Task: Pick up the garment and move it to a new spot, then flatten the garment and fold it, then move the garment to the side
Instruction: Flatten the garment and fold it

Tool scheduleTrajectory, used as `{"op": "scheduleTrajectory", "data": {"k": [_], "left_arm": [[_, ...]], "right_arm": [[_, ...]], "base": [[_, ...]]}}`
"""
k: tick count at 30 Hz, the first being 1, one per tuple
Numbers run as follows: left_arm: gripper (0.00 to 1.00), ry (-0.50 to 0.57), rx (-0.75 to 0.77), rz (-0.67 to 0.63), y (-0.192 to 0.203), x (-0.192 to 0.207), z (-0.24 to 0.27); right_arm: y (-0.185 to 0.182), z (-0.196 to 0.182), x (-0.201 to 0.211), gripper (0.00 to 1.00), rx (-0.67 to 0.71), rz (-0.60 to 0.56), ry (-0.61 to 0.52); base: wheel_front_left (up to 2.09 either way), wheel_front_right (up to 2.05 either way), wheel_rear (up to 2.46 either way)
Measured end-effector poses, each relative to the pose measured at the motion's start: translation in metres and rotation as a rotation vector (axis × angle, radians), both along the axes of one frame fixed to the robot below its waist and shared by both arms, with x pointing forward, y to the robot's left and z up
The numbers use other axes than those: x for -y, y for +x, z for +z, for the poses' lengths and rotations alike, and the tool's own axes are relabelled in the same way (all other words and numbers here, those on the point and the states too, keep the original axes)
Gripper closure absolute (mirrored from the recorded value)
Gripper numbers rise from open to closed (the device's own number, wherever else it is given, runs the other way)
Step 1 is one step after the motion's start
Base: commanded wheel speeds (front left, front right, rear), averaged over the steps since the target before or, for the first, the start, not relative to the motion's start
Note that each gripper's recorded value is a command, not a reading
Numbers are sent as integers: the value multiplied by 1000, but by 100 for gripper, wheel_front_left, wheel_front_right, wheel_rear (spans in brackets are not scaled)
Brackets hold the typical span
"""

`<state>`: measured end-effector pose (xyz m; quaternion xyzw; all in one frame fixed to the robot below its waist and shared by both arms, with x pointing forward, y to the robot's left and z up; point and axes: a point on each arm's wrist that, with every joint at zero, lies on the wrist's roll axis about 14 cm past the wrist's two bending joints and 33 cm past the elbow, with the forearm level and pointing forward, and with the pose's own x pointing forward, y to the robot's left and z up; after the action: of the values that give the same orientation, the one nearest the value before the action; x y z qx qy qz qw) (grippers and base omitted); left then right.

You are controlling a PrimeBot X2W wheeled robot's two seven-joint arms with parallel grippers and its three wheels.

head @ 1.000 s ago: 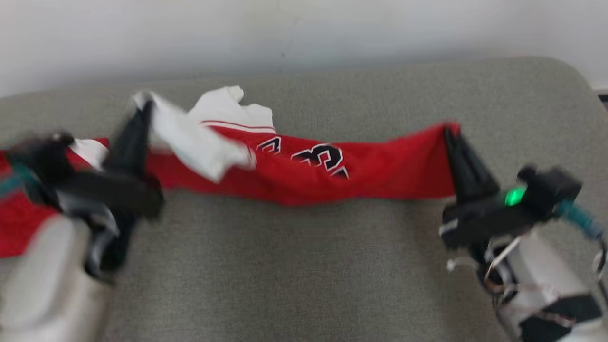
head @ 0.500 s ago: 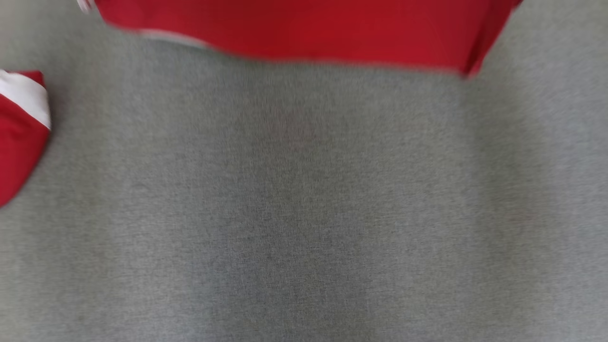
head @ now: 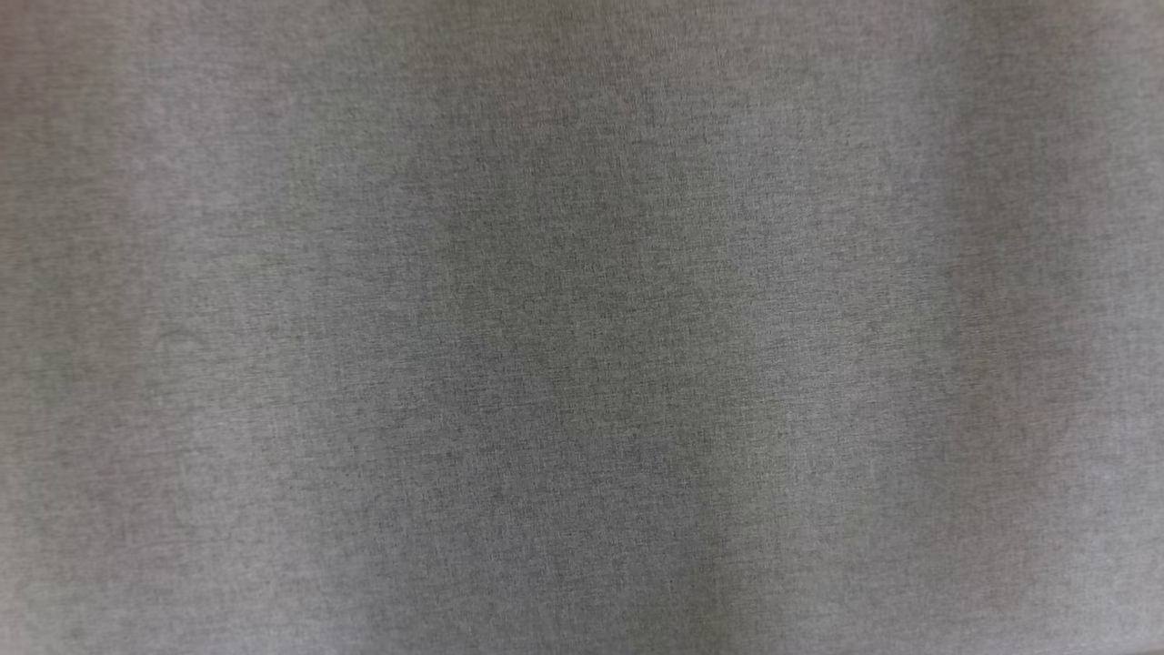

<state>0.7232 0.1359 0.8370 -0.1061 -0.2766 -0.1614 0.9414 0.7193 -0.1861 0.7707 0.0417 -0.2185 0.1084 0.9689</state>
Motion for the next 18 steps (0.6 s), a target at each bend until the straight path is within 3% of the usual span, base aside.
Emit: {"op": "scheduleTrajectory", "data": {"k": [18], "left_arm": [[100,28,-82,32,26,-2,-33]], "right_arm": [[23,-25,-2,100,-63,-21,-7]], "base": [[0,0,0]]}}
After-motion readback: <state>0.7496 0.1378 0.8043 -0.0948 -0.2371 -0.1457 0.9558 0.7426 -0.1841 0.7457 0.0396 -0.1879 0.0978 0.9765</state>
